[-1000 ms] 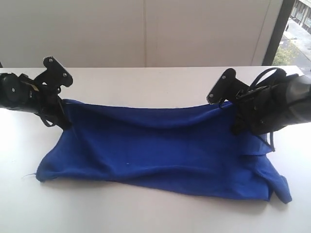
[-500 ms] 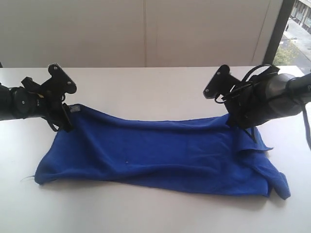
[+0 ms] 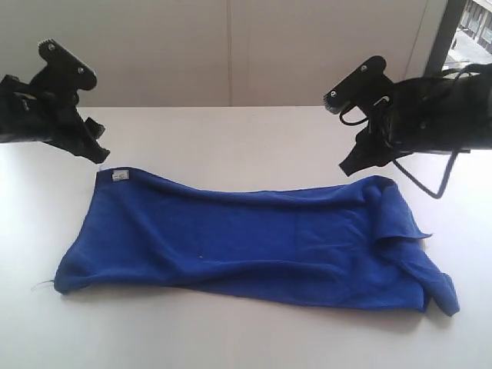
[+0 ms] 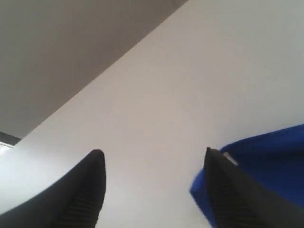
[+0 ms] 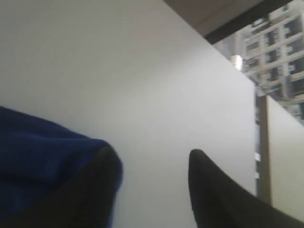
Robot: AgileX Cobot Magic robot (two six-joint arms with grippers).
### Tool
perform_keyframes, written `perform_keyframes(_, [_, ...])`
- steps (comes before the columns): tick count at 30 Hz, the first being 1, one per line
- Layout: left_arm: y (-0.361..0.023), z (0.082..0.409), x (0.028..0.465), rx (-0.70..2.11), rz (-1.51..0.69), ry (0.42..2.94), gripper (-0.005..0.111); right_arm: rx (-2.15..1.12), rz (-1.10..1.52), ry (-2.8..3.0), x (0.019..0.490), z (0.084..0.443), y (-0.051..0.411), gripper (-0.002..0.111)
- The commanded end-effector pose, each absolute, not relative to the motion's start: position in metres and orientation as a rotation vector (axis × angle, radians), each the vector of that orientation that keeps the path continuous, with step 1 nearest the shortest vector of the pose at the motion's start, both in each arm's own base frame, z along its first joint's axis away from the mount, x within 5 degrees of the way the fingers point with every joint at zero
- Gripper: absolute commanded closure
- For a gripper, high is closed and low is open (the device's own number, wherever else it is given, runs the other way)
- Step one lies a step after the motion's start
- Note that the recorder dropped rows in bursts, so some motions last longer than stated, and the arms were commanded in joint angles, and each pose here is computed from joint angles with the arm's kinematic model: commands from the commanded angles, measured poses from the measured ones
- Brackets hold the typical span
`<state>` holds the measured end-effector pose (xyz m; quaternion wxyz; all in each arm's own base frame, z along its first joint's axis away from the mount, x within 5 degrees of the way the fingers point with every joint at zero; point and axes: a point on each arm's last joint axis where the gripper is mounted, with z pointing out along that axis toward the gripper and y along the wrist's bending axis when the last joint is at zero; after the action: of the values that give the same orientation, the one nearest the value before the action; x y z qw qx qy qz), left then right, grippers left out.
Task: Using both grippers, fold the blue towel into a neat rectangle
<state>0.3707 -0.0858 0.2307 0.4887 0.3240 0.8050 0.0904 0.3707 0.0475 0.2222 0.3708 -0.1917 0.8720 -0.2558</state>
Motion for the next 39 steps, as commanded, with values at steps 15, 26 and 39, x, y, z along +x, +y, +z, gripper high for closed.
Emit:
perform_keyframes(15, [-0.139, 0.214, 0.308, 1.025, -0.526, 2.376, 0.106, -0.807, -0.033, 2.612, 0.318, 0.247, 0.051, 0.108])
perform_keyframes(26, [-0.224, 0.203, 0.308, 1.139, -0.495, 2.137, 0.106, -0.093, 0.018, 2.692, 0.329, 0.24, -0.038, 0.098])
perform_keyframes(39, [-0.251, 0.136, 0.313, 1.246, -0.546, 2.27, 0.106, 0.092, 0.076, 2.675, 0.339, 0.227, -0.044, 0.05])
